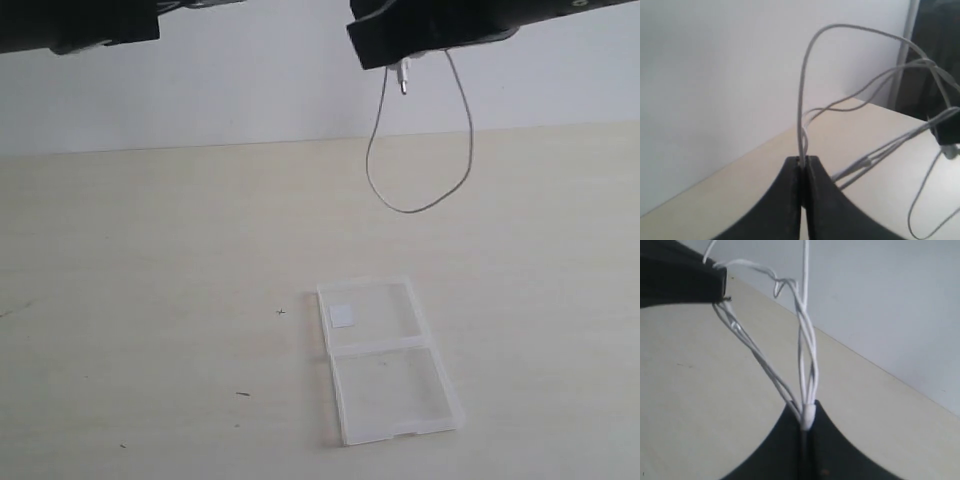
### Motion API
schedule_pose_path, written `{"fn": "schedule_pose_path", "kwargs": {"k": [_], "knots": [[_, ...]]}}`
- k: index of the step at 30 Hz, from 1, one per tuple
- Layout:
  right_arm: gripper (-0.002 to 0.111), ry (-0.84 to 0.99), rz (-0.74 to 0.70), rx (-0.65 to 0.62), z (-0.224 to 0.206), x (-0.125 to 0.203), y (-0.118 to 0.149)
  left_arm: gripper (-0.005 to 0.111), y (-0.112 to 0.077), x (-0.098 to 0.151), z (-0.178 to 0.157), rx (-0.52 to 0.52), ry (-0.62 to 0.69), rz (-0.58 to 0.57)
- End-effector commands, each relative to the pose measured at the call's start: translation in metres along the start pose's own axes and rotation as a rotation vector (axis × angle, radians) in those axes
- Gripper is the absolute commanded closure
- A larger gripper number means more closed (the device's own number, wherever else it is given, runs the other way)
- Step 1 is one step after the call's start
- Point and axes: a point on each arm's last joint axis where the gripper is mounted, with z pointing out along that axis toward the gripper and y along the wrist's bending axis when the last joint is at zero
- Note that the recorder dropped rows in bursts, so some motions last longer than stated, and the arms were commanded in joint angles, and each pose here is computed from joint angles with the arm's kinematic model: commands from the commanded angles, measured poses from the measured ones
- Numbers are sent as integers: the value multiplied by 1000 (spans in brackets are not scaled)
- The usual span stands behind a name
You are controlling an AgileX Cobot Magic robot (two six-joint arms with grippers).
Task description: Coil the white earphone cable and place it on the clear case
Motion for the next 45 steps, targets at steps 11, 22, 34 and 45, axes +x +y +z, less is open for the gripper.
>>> {"fn": "schedule_pose_path", "kwargs": {"k": [11, 22, 34, 45], "knots": [[108, -178, -21, 65, -56, -21, -2, 107, -24, 44, -3, 187, 102, -191], [108, -186, 48, 2, -55, -29, 2, 107, -70, 95, 25, 366, 293, -196], [108, -163, 21, -7, -50, -27, 3, 107, -105, 134, 49, 503, 440, -211], [108, -115, 28, -37, -50, -23, 5, 101, -124, 135, 47, 609, 430, -153]]}}
